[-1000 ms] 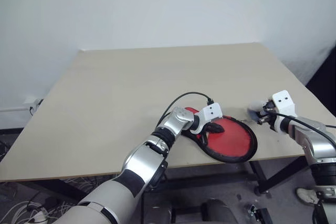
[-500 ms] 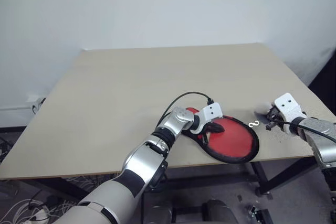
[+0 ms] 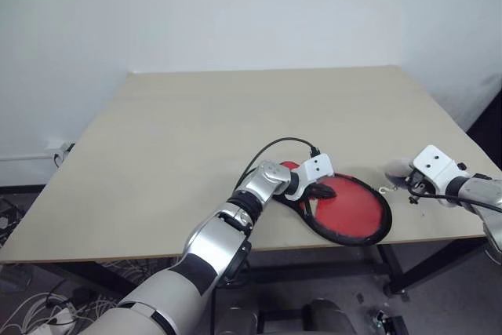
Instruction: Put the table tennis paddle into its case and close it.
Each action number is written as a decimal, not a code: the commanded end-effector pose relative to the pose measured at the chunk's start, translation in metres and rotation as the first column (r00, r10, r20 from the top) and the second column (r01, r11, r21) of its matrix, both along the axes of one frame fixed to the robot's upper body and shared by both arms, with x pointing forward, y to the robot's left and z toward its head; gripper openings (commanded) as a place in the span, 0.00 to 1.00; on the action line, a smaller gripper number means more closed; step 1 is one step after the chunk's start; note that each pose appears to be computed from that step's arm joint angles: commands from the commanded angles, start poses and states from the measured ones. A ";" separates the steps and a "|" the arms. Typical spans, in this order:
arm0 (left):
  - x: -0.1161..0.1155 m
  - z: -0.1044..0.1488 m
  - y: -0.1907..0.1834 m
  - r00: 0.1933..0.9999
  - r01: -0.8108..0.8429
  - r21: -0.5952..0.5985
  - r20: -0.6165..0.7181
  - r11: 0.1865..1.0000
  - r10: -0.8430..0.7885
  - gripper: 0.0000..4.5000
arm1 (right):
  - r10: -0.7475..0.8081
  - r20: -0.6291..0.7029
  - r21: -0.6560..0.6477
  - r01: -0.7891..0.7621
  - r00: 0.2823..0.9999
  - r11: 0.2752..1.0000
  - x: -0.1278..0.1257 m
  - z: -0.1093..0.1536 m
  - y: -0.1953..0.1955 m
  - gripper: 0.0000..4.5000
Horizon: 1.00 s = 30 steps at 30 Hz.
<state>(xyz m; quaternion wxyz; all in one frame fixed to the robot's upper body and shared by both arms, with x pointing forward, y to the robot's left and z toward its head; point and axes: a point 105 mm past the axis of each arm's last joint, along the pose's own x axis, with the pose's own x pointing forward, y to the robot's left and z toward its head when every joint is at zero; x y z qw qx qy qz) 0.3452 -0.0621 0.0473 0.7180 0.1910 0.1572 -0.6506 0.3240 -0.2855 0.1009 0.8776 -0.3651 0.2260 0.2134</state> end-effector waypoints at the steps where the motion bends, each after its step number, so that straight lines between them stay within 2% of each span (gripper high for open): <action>1: -0.003 -0.023 0.015 0.998 -0.030 0.079 -0.054 0.996 0.035 0.00 | -0.028 0.064 -0.097 0.034 0.998 0.995 0.000 0.027 -0.021 0.09; 9: -0.005 -0.019 0.010 0.998 -0.018 0.053 -0.063 0.998 0.022 0.00 | -0.062 0.137 -0.090 0.075 0.989 0.993 0.009 0.036 -0.024 0.09; 21: -0.011 0.004 -0.011 0.996 0.051 -0.056 -0.077 0.997 -0.055 0.00 | -0.103 0.197 -0.091 0.123 0.975 0.988 0.023 0.043 -0.031 0.09; 30: -0.014 -0.004 -0.010 0.996 0.054 -0.023 -0.071 0.998 -0.055 0.00 | -0.085 0.181 -0.077 0.100 0.980 0.992 0.020 0.036 -0.023 0.09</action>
